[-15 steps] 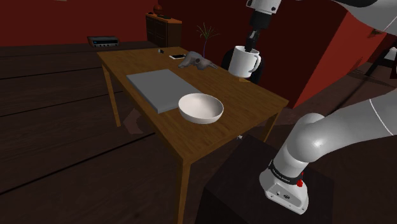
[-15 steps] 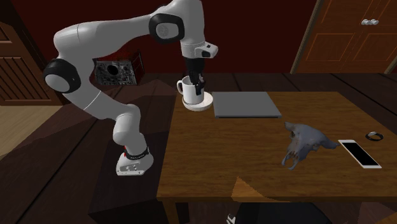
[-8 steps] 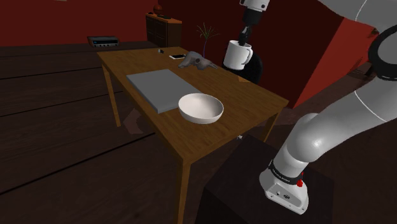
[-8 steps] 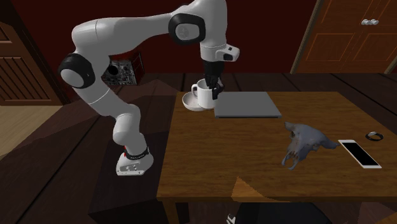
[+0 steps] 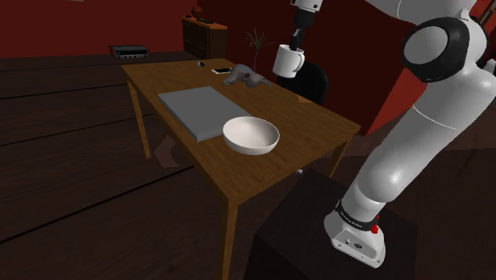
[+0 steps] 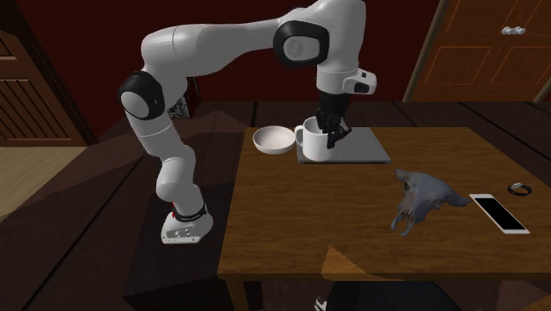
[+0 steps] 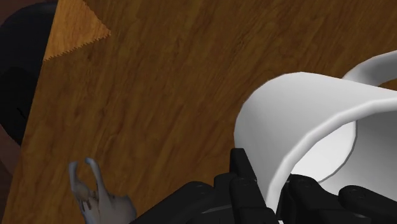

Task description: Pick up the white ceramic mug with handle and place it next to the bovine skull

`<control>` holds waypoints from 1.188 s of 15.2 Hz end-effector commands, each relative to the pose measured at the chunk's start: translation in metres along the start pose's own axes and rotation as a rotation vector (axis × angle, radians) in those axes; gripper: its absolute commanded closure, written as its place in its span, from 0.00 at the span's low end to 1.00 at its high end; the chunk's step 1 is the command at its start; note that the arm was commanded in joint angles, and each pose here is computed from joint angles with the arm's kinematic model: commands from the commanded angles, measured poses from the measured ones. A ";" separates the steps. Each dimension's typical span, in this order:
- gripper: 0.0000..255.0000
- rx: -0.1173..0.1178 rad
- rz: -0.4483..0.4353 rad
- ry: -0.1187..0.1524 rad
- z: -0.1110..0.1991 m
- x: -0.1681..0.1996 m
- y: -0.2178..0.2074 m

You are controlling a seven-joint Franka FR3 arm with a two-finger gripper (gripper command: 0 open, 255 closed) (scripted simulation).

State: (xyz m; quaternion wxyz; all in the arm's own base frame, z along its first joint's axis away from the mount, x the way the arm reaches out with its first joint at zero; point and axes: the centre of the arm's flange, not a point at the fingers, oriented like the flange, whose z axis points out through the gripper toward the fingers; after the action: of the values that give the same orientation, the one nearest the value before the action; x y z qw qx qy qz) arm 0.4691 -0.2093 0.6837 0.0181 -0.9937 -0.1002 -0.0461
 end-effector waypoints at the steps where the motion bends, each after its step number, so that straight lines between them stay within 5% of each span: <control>1: 1.00 -0.002 -0.002 0.001 0.001 0.016 0.023; 10: 1.00 -0.002 -0.001 0.001 0.005 0.083 0.121; 18: 1.00 -0.002 -0.002 0.001 0.047 0.079 0.122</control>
State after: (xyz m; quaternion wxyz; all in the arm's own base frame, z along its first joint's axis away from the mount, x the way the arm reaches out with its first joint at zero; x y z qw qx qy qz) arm 0.5735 -0.3105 0.6473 0.0176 -0.9937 -0.1009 -0.0459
